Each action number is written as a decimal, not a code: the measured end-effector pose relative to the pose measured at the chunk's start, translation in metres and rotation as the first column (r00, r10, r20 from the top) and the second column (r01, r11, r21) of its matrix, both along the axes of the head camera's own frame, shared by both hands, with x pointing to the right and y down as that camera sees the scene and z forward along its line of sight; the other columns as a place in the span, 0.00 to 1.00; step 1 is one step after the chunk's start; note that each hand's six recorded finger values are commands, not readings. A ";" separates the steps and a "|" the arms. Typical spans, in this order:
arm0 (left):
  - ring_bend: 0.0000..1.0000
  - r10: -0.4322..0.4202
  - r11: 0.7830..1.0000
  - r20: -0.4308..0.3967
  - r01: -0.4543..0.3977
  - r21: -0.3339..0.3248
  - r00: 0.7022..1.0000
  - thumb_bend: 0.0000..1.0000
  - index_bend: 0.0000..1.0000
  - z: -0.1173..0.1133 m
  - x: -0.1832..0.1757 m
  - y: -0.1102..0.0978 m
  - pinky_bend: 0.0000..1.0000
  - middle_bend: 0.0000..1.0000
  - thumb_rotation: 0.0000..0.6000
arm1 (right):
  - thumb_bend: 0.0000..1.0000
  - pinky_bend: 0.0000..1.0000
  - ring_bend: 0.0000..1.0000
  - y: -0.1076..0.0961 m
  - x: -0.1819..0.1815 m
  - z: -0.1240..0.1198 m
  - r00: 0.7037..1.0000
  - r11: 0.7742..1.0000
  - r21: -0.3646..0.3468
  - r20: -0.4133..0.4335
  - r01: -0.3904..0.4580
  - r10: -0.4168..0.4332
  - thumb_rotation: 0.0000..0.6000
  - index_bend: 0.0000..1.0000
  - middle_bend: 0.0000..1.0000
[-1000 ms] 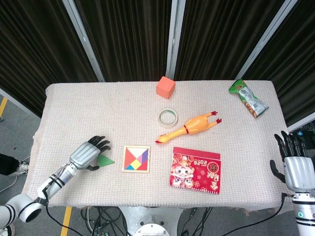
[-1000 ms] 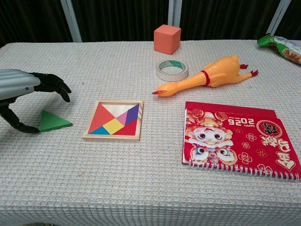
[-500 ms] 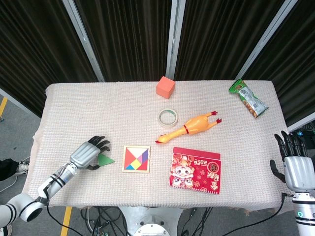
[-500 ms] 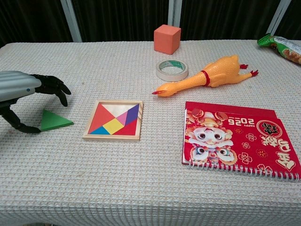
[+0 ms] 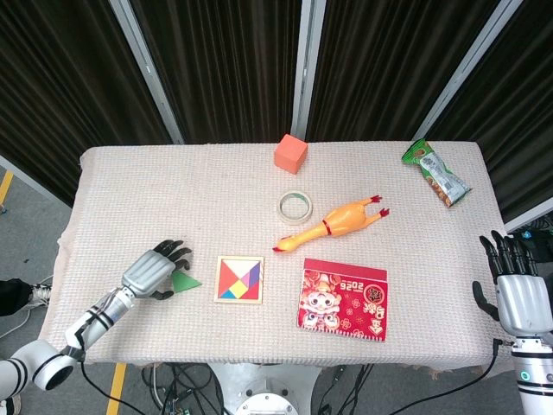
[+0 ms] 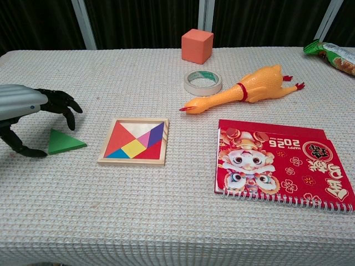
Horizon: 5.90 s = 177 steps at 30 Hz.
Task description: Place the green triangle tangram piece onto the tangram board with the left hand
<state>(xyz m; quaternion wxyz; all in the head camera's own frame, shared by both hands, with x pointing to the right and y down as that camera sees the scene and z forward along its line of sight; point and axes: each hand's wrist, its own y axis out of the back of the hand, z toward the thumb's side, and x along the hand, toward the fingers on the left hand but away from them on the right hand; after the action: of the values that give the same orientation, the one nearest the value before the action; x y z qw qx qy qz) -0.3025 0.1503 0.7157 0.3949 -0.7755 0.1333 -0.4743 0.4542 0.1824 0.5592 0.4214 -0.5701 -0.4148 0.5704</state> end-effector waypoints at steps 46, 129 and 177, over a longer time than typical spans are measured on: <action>0.00 -0.121 0.992 -0.054 0.120 -0.025 0.991 0.26 0.41 -0.017 0.003 -0.009 0.10 0.12 1.00 | 0.35 0.00 0.00 -0.001 0.006 0.005 1.000 1.000 -0.014 0.002 -0.021 0.021 1.00 0.00 0.00; 0.00 -0.323 0.942 0.049 0.327 -0.079 0.945 0.28 0.43 0.004 0.152 -0.020 0.08 0.12 1.00 | 0.35 0.00 0.00 -0.002 0.025 0.008 0.998 0.998 -0.017 0.033 -0.059 0.059 1.00 0.00 0.00; 0.00 -0.308 0.945 0.071 0.313 -0.093 0.949 0.27 0.31 0.007 0.154 -0.014 0.08 0.12 1.00 | 0.35 0.00 0.00 -0.002 0.030 0.010 0.997 0.997 -0.026 0.035 -0.070 0.071 1.00 0.00 0.00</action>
<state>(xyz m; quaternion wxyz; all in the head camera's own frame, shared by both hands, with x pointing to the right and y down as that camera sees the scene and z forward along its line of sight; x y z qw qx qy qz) -0.1481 0.1364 0.7225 0.2782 -0.7506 0.2180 -0.5582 0.4839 0.1802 0.5687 0.3866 -0.5703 -0.4351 0.5797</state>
